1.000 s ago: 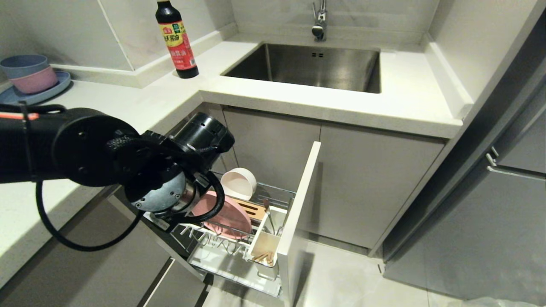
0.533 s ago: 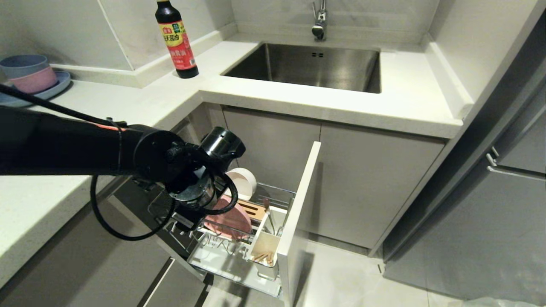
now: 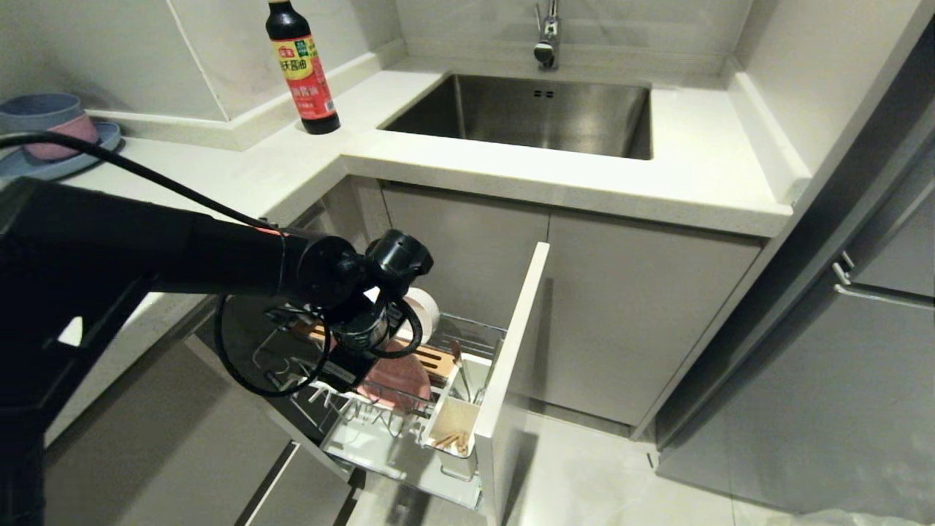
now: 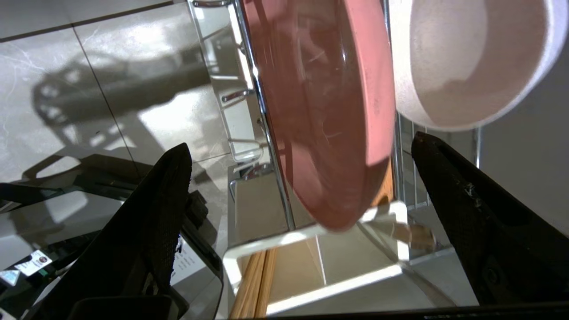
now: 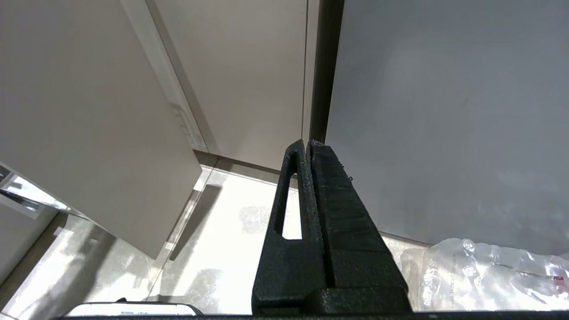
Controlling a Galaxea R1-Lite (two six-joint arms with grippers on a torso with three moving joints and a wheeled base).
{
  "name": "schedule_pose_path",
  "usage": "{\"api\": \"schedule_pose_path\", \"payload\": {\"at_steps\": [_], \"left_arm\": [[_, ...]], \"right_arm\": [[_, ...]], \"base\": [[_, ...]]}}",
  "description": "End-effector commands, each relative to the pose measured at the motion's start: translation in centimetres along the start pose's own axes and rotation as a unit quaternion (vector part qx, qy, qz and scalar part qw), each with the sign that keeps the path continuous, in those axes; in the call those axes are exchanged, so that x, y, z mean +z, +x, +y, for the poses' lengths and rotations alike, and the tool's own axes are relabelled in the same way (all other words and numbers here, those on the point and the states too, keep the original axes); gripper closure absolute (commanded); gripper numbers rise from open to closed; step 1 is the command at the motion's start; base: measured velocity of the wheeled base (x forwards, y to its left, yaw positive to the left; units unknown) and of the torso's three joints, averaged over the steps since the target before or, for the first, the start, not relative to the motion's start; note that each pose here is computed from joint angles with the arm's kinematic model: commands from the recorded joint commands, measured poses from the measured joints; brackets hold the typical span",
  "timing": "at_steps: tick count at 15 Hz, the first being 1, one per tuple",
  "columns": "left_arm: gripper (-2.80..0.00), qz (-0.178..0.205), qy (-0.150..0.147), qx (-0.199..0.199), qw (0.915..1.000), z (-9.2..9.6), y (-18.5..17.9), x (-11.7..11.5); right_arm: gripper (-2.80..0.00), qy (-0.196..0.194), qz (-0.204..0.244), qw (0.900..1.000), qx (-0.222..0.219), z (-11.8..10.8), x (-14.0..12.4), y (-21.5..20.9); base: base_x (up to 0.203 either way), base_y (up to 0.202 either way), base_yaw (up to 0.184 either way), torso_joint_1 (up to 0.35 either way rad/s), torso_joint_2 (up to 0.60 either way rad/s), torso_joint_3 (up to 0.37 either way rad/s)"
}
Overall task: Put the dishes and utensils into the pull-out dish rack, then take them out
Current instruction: Take the plate out of the cupboard
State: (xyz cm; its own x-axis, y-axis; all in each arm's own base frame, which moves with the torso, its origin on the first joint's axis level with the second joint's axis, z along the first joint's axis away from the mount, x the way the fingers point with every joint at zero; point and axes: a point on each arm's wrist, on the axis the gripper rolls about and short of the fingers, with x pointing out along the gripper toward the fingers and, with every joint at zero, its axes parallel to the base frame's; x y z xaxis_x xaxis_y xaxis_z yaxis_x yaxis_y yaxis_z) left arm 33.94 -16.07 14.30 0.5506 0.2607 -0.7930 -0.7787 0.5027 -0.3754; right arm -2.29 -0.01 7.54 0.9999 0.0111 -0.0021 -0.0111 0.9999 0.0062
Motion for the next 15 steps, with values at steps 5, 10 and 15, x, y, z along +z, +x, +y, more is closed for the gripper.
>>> {"api": "schedule_pose_path", "payload": {"at_steps": [5,10,15], "left_arm": [[-2.8,-0.004,-0.006,0.017,0.9998,-0.7,2.4,-0.3],[-2.8,-0.005,-0.008,0.018,0.9998,-1.3,3.6,-0.5],[-2.8,-0.005,-0.009,0.015,0.9998,-1.5,3.5,-0.4]], "right_arm": [[0.0,0.0,0.0,1.0,0.0,0.0,0.0,0.0],[0.0,0.0,0.0,1.0,0.001,0.0,0.0,0.0],[0.0,0.0,0.0,1.0,0.0,0.0,0.0,0.0]], "base": [[0.0,0.0,0.0,0.0,0.0,0.0],[0.0,0.0,0.0,0.0,0.0,0.0],[0.0,0.0,0.0,0.0,0.0,0.0]]}}
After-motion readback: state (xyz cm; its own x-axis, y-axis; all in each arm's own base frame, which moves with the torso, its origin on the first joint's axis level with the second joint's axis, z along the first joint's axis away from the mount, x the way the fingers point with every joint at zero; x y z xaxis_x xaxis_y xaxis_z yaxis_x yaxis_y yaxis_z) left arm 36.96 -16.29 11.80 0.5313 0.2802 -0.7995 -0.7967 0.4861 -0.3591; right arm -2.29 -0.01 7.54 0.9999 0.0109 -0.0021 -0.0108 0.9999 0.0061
